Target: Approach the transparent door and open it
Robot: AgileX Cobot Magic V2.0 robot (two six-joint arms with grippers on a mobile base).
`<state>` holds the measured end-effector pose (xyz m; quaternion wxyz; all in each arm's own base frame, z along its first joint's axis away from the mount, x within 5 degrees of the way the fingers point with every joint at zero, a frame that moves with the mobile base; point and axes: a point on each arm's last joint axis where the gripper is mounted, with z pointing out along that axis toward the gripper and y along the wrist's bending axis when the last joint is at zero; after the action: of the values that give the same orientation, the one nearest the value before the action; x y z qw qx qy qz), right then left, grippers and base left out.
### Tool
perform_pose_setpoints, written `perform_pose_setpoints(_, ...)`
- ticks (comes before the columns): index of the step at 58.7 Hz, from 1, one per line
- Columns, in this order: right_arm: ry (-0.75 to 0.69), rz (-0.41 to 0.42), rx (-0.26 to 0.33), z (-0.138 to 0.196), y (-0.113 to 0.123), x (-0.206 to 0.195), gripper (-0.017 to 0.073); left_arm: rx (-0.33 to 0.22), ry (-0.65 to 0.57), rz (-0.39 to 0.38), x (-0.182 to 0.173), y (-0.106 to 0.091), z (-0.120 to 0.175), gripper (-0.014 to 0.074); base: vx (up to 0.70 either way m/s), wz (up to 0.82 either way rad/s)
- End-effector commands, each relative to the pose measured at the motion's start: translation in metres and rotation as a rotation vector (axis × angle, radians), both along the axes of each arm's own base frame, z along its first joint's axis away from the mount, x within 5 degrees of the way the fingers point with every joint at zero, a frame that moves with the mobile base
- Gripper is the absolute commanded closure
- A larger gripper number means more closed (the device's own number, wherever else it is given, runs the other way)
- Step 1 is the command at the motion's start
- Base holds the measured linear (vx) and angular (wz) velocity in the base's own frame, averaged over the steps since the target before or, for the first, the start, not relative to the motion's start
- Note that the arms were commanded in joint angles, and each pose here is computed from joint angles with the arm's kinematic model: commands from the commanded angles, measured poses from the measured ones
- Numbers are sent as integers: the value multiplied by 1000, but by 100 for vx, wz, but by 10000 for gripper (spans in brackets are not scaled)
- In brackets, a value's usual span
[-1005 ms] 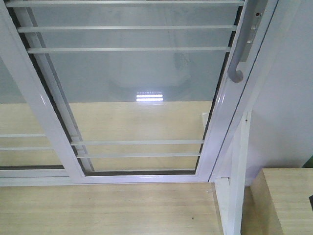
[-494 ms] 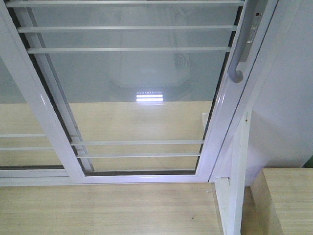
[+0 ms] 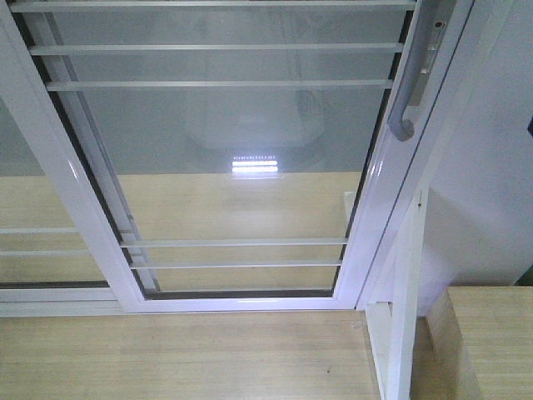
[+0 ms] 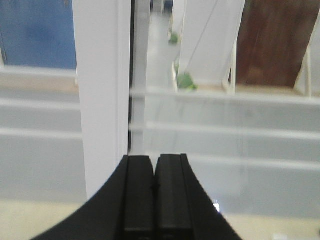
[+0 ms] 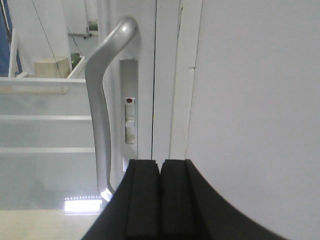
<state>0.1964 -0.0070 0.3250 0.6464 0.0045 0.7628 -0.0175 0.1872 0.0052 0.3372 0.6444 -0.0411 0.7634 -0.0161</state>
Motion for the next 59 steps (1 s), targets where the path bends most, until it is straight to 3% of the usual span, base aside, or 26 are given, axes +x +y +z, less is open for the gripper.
perform_pose_setpoints(1,-117,20,-7,14,2,13,506,-6,-56,-2,16,0,7,583,0,0)
perform_pose_setpoints(12,-106,28,-8,5,2,27,350,-9,36,-2,36,1,-13,496,0,0)
perform_pose_setpoints(20,-99,28,-8,3,2,29,174,-9,46,-3,43,1,-18,332,0,0)
perform_pose_setpoints(28,-89,25,1,2,2,29,76,-8,27,-4,44,1,-17,148,0,0)
perform_pose_setpoints(39,-26,24,-4,-4,2,29,64,-35,34,3,44,1,-18,32,0,0)
perform_pose_setpoints(59,32,124,-10,-17,26,60,64,-34,102,6,42,1,-24,34,0,0)
